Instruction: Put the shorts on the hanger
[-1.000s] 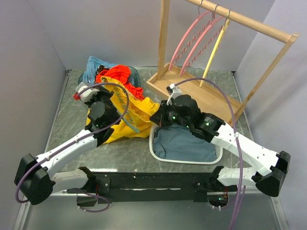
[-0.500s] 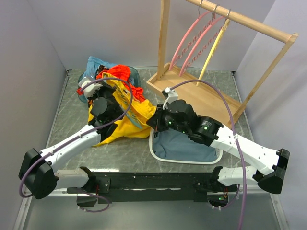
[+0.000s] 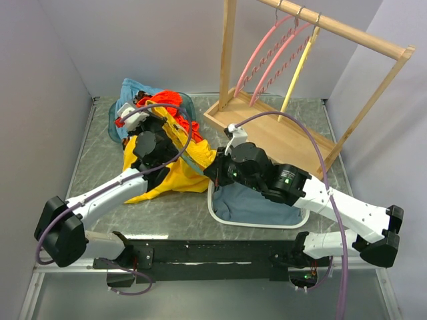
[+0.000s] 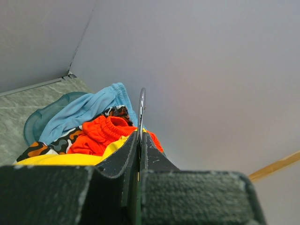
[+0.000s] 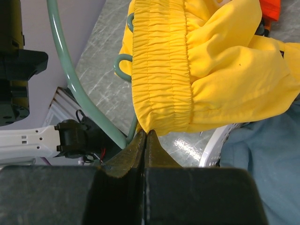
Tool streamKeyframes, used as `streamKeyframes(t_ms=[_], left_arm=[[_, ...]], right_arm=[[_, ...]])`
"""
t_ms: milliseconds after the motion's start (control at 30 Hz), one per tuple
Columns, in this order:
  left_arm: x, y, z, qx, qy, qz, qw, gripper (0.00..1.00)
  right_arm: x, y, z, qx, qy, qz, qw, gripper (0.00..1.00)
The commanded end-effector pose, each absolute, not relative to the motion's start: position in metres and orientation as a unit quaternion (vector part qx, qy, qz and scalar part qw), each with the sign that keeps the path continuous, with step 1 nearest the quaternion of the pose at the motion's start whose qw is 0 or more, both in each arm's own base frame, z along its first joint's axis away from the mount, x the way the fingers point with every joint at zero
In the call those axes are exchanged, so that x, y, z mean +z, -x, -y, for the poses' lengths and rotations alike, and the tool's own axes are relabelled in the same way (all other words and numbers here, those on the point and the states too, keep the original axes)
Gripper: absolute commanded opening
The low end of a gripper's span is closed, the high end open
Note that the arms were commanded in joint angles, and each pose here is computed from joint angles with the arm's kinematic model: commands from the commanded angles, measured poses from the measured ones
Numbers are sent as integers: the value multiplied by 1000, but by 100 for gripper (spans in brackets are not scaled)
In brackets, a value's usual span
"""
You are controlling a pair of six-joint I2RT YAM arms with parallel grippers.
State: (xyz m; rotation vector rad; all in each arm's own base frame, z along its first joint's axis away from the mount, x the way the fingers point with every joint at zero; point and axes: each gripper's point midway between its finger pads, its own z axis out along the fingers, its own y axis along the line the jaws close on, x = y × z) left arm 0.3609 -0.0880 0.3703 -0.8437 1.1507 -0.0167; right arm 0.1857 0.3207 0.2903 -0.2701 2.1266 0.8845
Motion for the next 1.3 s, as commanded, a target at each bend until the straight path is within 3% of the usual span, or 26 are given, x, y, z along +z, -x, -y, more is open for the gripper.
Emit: streamKeyframes(t_ms=[0,867,1133,1167,1233,1267], left_arm=[[394,-364,70,-9,426,-487,763,1],[369,-382,76,56,410,-508,756,1],[387,-375,96,12,407,-519,751,1],[377,-374,99,45,365,-567,737,1],[393,-377,112,-38,385,-569,726,1],[385,-370,108,-15,362,-603,711,1]], right_arm=[[332,-159,-314,399,124,-815,402,0],[384,-140,-331,464,151,-779,395,0],[385,-184,-360,449,101,-783,418,0],[381,-192,-361,446,94,-786,418,0],[376,-212,-356,441,70,-787,426,0],[372,-219,-356,435,65,-789,428,0]])
